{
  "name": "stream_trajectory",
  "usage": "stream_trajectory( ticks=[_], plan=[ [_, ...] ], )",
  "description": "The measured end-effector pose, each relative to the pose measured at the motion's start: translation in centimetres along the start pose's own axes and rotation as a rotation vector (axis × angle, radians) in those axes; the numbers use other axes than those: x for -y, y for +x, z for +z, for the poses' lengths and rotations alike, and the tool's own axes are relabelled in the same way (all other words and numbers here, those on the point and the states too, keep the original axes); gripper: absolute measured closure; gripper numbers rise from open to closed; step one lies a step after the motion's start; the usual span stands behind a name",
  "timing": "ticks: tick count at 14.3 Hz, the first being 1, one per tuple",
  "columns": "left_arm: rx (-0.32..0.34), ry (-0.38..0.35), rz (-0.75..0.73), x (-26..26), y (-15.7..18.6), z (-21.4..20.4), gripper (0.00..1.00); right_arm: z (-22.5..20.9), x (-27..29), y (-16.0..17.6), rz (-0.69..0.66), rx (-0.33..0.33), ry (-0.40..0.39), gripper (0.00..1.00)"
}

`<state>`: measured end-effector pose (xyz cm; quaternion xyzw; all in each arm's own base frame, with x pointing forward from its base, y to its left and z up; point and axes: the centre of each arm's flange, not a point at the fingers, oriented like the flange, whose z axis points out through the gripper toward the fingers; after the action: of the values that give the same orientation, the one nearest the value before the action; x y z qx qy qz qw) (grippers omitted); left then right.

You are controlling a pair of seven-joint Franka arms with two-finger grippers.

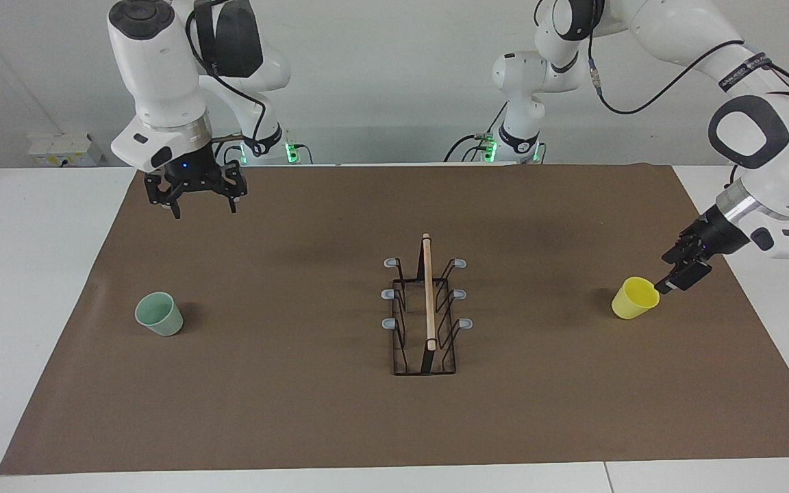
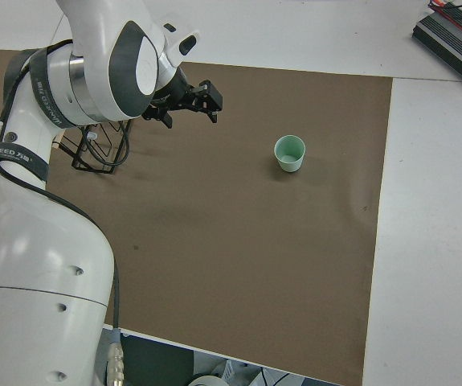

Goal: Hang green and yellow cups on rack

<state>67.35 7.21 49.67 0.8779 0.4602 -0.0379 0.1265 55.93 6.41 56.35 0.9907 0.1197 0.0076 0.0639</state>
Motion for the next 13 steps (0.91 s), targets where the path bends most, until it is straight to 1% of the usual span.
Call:
stream_trajectory(
  ticks=[2, 5, 7, 8, 10, 11, 13],
  plan=[
    [0.008, 0.005, -0.128, 0.1, 2.6, 2.1, 0.00, 1.9, 0.1, 0.0, -0.061, 0.027, -0.041, 0.00],
    [0.023, 0.013, -0.261, 1.4, 6.9, 6.0, 0.00, 4.1, 1.3, 0.1, -0.284, 0.095, -0.176, 0.00],
    [0.026, -0.001, -0.342, 3.3, 10.1, 7.6, 0.00, 5.4, 3.2, 0.6, -0.435, 0.142, -0.265, 0.00],
    [0.025, -0.005, -0.381, 4.8, 11.8, 8.1, 0.00, 6.0, 4.1, 0.9, -0.524, 0.166, -0.292, 0.00],
    [0.032, 0.003, -0.434, 7.3, 14.1, 9.3, 0.00, 7.2, 4.6, 1.2, -0.702, 0.216, -0.293, 0.00],
    [0.044, 0.005, -0.456, 8.1, 14.9, 10.2, 0.00, 7.8, 4.3, 1.3, -0.799, 0.249, -0.302, 0.00],
    [0.086, -0.028, -0.513, 9.7, 16.4, 11.3, 0.00, 9.1, 3.8, 1.3, -0.994, 0.337, -0.357, 0.00]
  ],
)
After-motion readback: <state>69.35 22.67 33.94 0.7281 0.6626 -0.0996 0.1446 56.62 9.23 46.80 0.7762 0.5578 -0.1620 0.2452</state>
